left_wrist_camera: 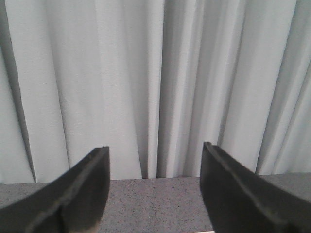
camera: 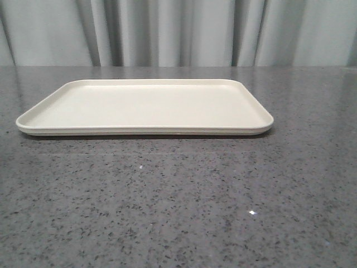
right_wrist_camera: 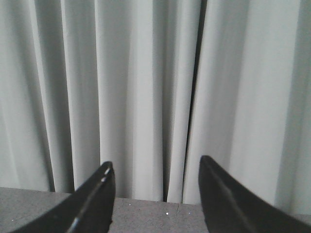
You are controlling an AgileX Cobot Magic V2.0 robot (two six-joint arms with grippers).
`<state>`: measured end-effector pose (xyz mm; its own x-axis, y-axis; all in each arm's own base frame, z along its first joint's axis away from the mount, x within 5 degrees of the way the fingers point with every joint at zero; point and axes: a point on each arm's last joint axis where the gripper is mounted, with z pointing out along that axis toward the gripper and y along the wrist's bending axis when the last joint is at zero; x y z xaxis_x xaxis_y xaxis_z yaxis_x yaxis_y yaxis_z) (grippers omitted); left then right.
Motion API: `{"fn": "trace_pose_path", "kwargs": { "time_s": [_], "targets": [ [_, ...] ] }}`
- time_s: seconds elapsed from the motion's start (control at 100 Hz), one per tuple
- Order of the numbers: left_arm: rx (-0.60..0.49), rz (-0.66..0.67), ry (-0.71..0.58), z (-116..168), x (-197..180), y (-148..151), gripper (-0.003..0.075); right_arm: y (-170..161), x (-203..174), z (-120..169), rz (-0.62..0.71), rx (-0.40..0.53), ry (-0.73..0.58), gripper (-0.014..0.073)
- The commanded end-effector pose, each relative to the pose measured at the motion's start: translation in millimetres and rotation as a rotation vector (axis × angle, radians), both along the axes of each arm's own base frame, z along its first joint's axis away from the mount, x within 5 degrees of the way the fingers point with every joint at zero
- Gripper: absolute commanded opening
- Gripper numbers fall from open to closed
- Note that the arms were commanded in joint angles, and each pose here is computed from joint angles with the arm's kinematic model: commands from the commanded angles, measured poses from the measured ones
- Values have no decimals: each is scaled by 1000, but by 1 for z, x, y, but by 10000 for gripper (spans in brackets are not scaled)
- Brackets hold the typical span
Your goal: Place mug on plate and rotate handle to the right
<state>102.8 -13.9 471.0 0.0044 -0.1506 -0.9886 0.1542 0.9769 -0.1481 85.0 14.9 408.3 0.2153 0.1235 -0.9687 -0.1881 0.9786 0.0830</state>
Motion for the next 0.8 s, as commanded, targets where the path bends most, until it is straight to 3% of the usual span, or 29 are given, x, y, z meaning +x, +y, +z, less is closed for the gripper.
{"fn": "trace_pose_path", "kwargs": {
  "time_s": [0.0, 0.51, 0.71, 0.79],
  "targets": [
    [-29, 11, -93, 15, -3, 1, 410, -6, -1, 15, -62, 23, -72, 430],
    [-2, 19, -75, 13, -2, 2, 410, -7, -1, 16, -79, 17, -84, 428],
    [-1, 18, -73, 13, -2, 2, 410, -7, -1, 16, -81, 18, -84, 598],
    [5, 19, -66, 12, -2, 2, 410, -8, -1, 16, -84, 20, -86, 615]
  ]
}}
